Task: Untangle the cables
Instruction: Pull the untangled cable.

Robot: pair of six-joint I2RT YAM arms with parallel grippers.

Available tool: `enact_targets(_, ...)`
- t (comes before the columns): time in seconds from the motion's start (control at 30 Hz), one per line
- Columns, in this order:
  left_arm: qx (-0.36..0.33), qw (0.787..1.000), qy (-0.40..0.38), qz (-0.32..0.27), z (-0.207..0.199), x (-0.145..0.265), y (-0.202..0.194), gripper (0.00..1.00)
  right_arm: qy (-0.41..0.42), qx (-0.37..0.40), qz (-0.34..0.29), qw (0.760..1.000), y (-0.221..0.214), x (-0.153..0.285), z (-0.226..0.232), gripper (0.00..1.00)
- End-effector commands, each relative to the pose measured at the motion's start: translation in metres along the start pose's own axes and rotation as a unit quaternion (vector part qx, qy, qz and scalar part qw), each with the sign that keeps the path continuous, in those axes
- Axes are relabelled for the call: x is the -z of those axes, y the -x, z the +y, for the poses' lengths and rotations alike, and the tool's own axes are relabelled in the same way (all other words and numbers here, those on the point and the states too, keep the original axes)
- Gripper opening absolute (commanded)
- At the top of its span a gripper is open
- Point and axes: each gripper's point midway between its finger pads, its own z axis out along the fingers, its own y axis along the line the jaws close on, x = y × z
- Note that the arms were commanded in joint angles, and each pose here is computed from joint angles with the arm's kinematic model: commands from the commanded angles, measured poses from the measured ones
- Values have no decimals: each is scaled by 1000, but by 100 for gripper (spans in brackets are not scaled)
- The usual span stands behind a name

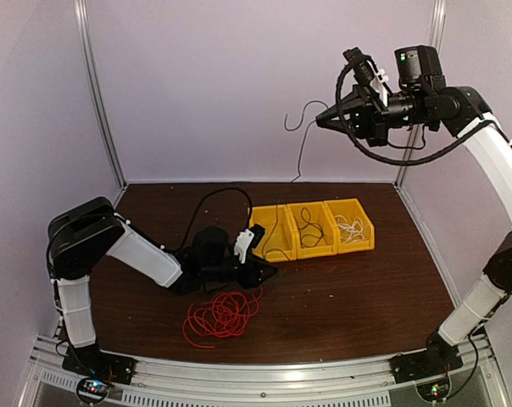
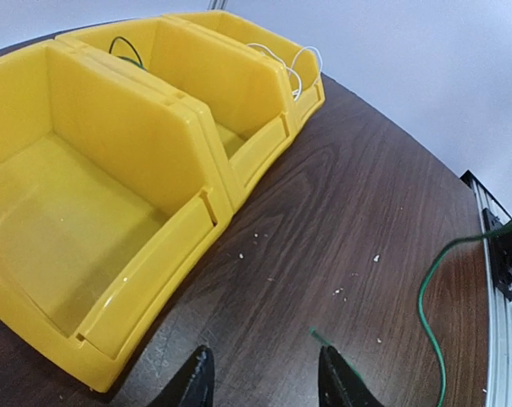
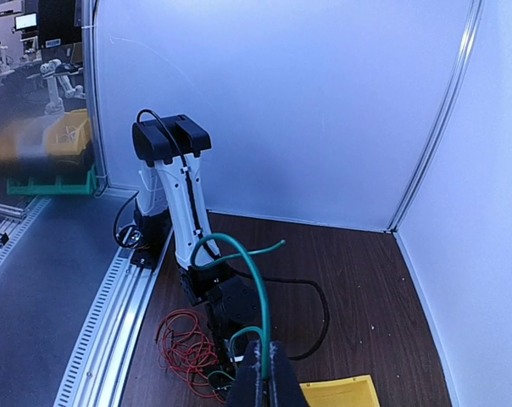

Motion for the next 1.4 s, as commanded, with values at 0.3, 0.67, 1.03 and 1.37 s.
enact_targets(0.3, 32, 993, -108, -32, -28, -22, 15, 43, 21, 21, -2, 1000, 9, -23, 8, 0)
enact_targets(0.67, 38, 989, -141, -35, -32, -41, 20, 38, 22, 25, -2, 999, 10, -25, 10, 0)
enact_targets(1.03, 46, 986, -160, -32, -36, -47, 15, 17, 20, 31, -3, 999, 14, -24, 12, 0)
enact_targets(1.37, 53, 986, -160, -10, -33, -55, 5, 25, 15, 34, -1, 999, 14, -23, 11, 0)
